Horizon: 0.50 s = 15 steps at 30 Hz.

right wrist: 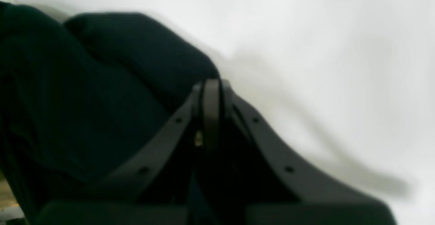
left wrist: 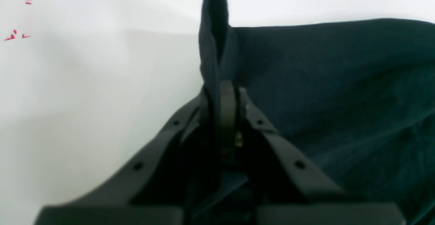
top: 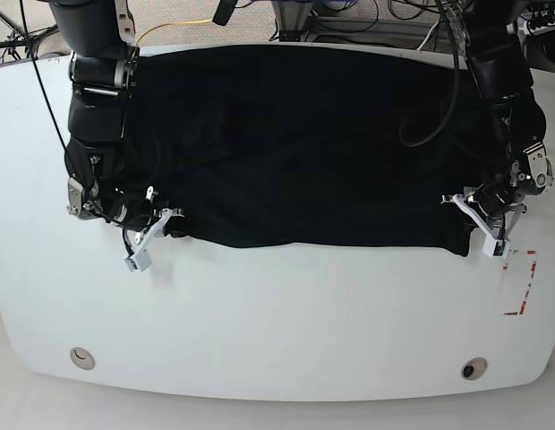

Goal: Fold the T-shirt properly
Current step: 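Lift that edge with both grippers and fold it over the shirt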

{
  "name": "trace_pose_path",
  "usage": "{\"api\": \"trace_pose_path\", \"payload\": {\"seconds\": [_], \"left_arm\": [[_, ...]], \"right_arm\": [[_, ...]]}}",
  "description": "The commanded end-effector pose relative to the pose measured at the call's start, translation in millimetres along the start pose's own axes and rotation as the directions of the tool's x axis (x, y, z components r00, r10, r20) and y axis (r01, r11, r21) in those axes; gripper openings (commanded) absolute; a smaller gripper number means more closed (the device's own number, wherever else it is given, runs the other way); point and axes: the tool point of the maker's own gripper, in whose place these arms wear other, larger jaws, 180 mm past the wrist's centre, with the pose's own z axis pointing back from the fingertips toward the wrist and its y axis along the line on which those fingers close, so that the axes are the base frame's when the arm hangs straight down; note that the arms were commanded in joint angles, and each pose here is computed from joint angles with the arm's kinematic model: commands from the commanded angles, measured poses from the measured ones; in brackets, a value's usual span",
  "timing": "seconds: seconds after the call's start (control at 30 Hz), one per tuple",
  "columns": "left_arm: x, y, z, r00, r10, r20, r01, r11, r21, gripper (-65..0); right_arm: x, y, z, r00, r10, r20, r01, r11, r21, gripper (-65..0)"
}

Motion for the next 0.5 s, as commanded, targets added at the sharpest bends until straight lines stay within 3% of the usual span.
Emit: {"api": "trace_pose_path", "payload": {"seconds": [0.0, 0.27, 0.47], "left_arm": [[21, 6, 5, 0.998, -0.017, 0.056, 0.017, 1.0, 0.01, -64.9], [10, 11, 9, 0.999, -0.022, 0.034, 0.021, 1.0, 0.019, -64.9], [6, 13, 10, 0.999, -0.023, 0.026, 0.023, 0.999, 0.022, -64.9]], "right_arm": [[44, -9, 20, 0.993, 0.04, 0.108, -0.038, 0.999, -0.022, -65.0], [71, -26, 43, 0.986, 0.071, 0.154, -0.061, 0.995, -0.074, -65.0], [88, -47, 70, 0.97, 0.035, 0.239, -0.008, 0.993, -0.115, -65.0]]}}
